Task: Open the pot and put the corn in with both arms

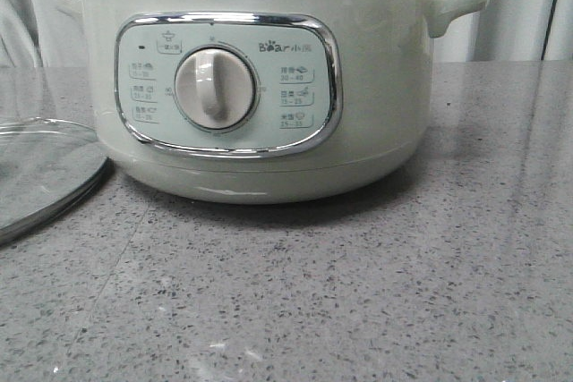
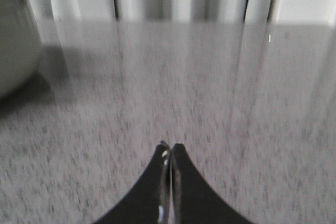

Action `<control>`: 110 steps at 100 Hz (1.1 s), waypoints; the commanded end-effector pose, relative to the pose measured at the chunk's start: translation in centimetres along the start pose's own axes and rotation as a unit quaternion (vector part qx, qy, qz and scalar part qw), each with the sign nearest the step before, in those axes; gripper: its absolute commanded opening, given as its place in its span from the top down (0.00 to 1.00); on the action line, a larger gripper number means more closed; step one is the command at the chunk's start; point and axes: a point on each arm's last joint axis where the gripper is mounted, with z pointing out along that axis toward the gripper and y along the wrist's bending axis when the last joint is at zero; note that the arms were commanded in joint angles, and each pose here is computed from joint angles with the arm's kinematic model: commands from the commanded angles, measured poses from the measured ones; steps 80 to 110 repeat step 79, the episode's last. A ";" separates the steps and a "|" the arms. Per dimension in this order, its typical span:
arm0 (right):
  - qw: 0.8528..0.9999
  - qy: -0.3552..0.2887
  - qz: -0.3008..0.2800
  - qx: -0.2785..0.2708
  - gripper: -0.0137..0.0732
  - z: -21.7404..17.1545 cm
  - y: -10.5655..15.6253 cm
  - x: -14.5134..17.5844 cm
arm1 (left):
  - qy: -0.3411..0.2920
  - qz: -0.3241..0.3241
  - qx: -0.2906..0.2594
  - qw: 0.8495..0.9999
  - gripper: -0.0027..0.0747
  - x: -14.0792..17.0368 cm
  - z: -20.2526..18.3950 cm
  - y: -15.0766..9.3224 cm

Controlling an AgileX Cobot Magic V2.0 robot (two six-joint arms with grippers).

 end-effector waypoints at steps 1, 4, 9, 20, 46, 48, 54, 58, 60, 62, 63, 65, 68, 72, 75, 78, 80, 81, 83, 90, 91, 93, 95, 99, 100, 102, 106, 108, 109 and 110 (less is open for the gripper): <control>1.000 0.006 -0.003 0.005 0.92 0.0 0.0 0.6 | -0.031 -0.008 0.004 0.999 0.99 0.1 0.0 0.0; 1.000 0.019 -0.003 0.006 0.92 0.0 0.0 0.9 | -0.031 -0.008 0.004 0.999 0.99 0.1 0.0 0.0; 0.999 0.041 -0.003 0.006 0.92 -0.1 0.0 1.3 | -0.031 -0.008 0.004 0.999 0.99 0.1 0.0 0.0; 0.999 0.039 -0.003 0.006 0.92 -0.1 0.0 1.2 | -0.031 -0.008 0.004 0.999 0.99 0.1 0.0 0.0; 0.999 0.039 -0.003 0.006 0.92 -0.1 0.0 1.2 | -0.031 -0.008 0.004 0.999 0.99 0.1 0.0 0.0; 0.999 0.039 -0.003 0.006 0.92 -0.1 0.0 1.2 | -0.031 -0.008 0.004 0.999 0.99 0.1 0.0 0.0; 0.999 0.039 -0.003 0.006 0.92 -0.1 0.0 1.2 | -0.031 -0.008 0.004 0.999 0.99 0.1 0.0 0.0; 0.999 0.039 -0.003 0.006 0.92 -0.1 0.0 1.2 | -0.031 -0.008 0.004 0.999 0.99 0.1 0.0 0.0; 0.999 0.039 -0.003 0.006 0.92 -0.1 0.0 1.2 | -0.031 -0.008 0.004 0.999 0.99 0.1 0.0 0.0; 0.999 0.039 -0.003 0.006 0.92 -0.1 0.0 1.2 | -0.031 -0.008 0.004 0.999 0.99 0.1 0.0 0.0; 0.999 0.039 -0.003 0.006 0.92 -0.1 0.0 1.2 | -0.031 -0.008 0.004 0.999 0.99 0.1 0.0 0.0; 0.999 0.039 -0.003 0.006 0.92 -0.1 0.0 1.2 | -0.031 -0.008 0.004 0.999 0.99 0.1 0.0 0.0; 0.999 0.039 -0.003 0.006 0.92 -0.1 0.0 1.2 | -0.031 -0.008 0.004 0.999 0.99 0.1 0.0 0.0; 0.999 0.039 -0.003 0.006 0.92 -0.1 0.0 1.2 | -0.031 -0.008 0.004 0.999 0.99 0.1 0.0 0.0; 0.999 0.039 -0.003 0.006 0.92 -0.1 0.0 1.2 | -0.031 -0.008 0.004 0.999 0.99 0.1 0.0 0.0; 0.999 0.039 -0.003 0.006 0.92 -0.1 0.0 1.2 | -0.031 -0.008 0.004 0.999 0.99 0.1 0.0 0.0; 0.999 0.039 -0.003 0.006 0.92 -0.1 0.0 1.2 | -0.031 -0.008 0.004 0.999 0.99 0.1 0.0 0.0; 0.999 0.039 -0.003 0.006 0.92 -0.1 0.0 1.2 | -0.031 -0.008 0.004 0.999 0.99 0.1 0.0 0.0; 0.999 0.039 -0.003 0.006 0.92 -0.1 0.0 1.2 | -0.031 -0.008 0.004 0.999 0.99 0.1 0.0 0.0; 0.999 0.039 -0.003 0.006 0.92 -0.1 0.0 1.2 | -0.031 -0.008 0.004 0.999 0.99 0.1 0.0 0.0; 0.999 0.039 -0.003 0.006 0.92 -0.1 0.0 1.2 | -0.031 -0.008 0.004 0.999 0.99 0.1 0.0 0.0; 0.999 0.039 -0.003 0.006 0.92 -0.1 0.0 1.2 | -0.031 -0.008 0.004 0.999 0.99 0.1 0.0 0.0; 0.999 0.039 -0.003 0.006 0.92 -0.1 0.0 1.2 | -0.031 -0.008 0.004 0.999 0.99 0.1 0.0 0.0; 0.999 0.039 -0.003 0.006 0.92 -0.1 0.0 1.2 | -0.031 -0.008 0.004 0.999 0.99 0.1 0.0 0.0; 0.999 0.039 -0.003 0.006 0.92 -0.1 0.0 1.2 | -0.031 -0.008 0.004 0.999 0.99 0.1 0.0 0.0; 0.999 0.039 -0.003 0.006 0.92 -0.1 0.0 1.2 | -0.031 -0.008 0.004 0.999 0.99 0.1 0.0 0.0; 0.999 0.039 -0.003 0.006 0.92 -0.1 0.0 1.2 | -0.031 -0.008 0.004 0.999 0.99 0.1 0.0 0.0; 0.999 0.039 -0.003 0.006 0.92 -0.1 0.0 1.2 | -0.031 -0.008 0.004 0.999 0.99 0.1 0.0 0.0; 0.999 0.039 -0.003 0.006 0.92 -0.1 0.0 1.2 | -0.031 -0.008 0.004 0.999 0.99 0.1 0.0 0.0; 0.999 0.039 -0.003 0.006 0.92 -0.1 0.0 1.2 | -0.031 -0.008 0.004 0.999 0.99 0.1 0.0 0.0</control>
